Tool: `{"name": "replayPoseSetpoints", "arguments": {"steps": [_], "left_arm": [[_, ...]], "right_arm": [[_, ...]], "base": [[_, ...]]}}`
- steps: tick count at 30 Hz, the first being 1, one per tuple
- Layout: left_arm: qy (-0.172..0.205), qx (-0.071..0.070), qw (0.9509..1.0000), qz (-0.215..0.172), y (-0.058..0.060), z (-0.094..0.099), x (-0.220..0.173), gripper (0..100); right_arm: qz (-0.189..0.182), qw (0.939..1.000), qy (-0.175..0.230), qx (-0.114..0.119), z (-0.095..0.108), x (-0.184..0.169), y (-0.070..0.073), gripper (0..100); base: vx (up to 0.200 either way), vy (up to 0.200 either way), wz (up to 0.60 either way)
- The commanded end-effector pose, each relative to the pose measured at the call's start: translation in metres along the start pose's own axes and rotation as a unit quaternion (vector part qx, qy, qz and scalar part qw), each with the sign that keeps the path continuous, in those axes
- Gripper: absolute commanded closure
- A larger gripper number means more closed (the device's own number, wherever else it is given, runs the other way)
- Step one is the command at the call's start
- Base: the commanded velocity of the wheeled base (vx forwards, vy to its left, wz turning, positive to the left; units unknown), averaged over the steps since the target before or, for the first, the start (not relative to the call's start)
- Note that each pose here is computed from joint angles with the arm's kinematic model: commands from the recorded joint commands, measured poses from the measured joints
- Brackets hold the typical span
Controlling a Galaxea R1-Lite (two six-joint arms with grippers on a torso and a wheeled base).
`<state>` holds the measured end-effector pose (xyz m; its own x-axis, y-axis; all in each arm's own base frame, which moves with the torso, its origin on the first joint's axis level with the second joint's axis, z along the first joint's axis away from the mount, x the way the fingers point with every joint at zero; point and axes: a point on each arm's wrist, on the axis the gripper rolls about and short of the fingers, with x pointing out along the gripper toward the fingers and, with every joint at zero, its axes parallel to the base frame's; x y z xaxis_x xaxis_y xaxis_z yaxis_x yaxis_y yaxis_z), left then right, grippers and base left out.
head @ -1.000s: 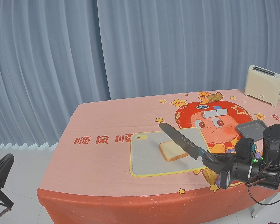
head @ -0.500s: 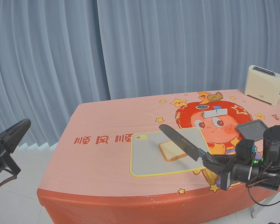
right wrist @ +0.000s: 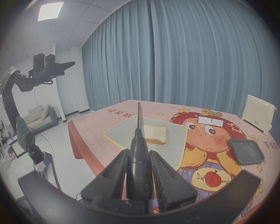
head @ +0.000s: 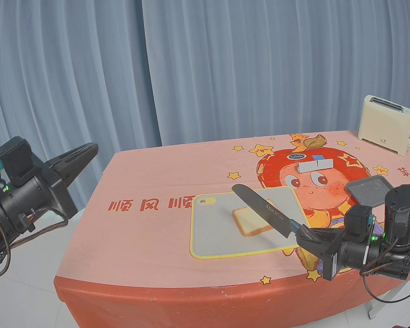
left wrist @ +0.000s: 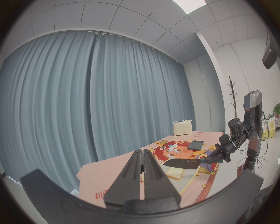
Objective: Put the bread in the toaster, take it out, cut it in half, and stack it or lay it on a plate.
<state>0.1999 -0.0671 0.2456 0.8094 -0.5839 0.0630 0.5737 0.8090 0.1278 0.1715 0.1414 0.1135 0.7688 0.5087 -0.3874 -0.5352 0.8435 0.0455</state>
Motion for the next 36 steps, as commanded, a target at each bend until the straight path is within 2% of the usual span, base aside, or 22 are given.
{"name": "replayPoseSetpoints", "arguments": {"steps": [1, 5, 6, 9, 10, 11, 13, 18, 20, 24, 27, 29, 33, 36], "left_arm": [[0.000, -0.004, 0.9996, -0.029, -0.004, 0.000, 0.027, 100], [-0.010, -0.003, 0.9993, -0.037, -0.005, 0.007, 0.033, 100], [-0.016, -0.008, 0.9989, -0.042, -0.004, 0.012, 0.036, 100], [-0.026, -0.032, 0.9965, -0.073, -0.010, 0.017, 0.040, 100], [-0.026, -0.034, 0.9962, -0.076, -0.011, 0.018, 0.040, 100], [-0.024, -0.045, 0.9942, -0.094, -0.018, 0.017, 0.044, 100], [-0.024, -0.046, 0.9932, -0.104, -0.022, 0.018, 0.049, 100], [-0.011, -0.051, 0.9927, -0.109, -0.020, 0.011, 0.072, 100], [-0.005, -0.055, 0.9911, -0.121, -0.026, 0.007, 0.084, 100], [0.001, -0.069, 0.9899, -0.124, -0.026, 0.003, 0.096, 100], [0.006, -0.070, 0.9892, -0.129, -0.028, -0.001, 0.099, 100], [0.015, -0.071, 0.9870, -0.144, -0.036, -0.006, 0.105, 100], [0.029, -0.074, 0.9841, -0.159, -0.046, -0.018, 0.122, 100], [0.036, -0.059, 0.9825, -0.173, -0.055, -0.026, 0.135, 100]], "right_arm": [[0.001, 1.0000, 0.002, -0.001, -0.001, 0.000, 0.001, 100], [0.001, 1.0000, 0.002, -0.001, -0.001, 0.000, 0.001, 100], [0.003, 1.0000, 0.002, 0.000, -0.001, 0.000, 0.001, 100], [0.007, 1.0000, 0.002, -0.001, -0.001, -0.001, 0.003, 100], [0.007, 1.0000, 0.002, -0.001, -0.001, -0.001, 0.003, 100], [0.008, 1.0000, 0.002, -0.001, -0.001, -0.001, 0.004, 100], [0.009, 1.0000, -0.002, -0.001, 0.001, -0.001, 0.004, 100], [0.006, 1.0000, -0.006, 0.003, 0.003, -0.001, 0.003, 100], [0.002, 0.9999, -0.009, 0.004, 0.004, 0.000, 0.001, 100], [0.000, 0.9998, -0.020, 0.009, 0.010, 0.001, 0.000, 100], [-0.009, 0.9997, -0.022, 0.011, 0.014, 0.003, -0.004, 100], [-0.025, 0.9992, -0.023, 0.019, 0.026, 0.008, -0.013, 100], [-0.032, 0.9991, -0.015, 0.024, 0.033, 0.008, -0.017, 100], [-0.031, 0.9988, -0.019, 0.033, 0.035, 0.003, -0.017, 100]], "base": [[0.000, 0.000, 0.00], [0.000, 0.000, 0.00], [0.000, 0.000, 0.00], [0.000, 0.000, 0.00], [0.000, 0.000, 0.00], [0.000, 0.000, 0.00], [0.000, 0.000, 0.00], [0.000, 0.000, 0.00], [0.000, 0.000, 0.00], [0.000, 0.000, 0.00], [0.000, 0.000, 0.00], [0.000, 0.000, 0.00], [0.000, 0.000, 0.00], [0.000, 0.000, 0.00]]}}
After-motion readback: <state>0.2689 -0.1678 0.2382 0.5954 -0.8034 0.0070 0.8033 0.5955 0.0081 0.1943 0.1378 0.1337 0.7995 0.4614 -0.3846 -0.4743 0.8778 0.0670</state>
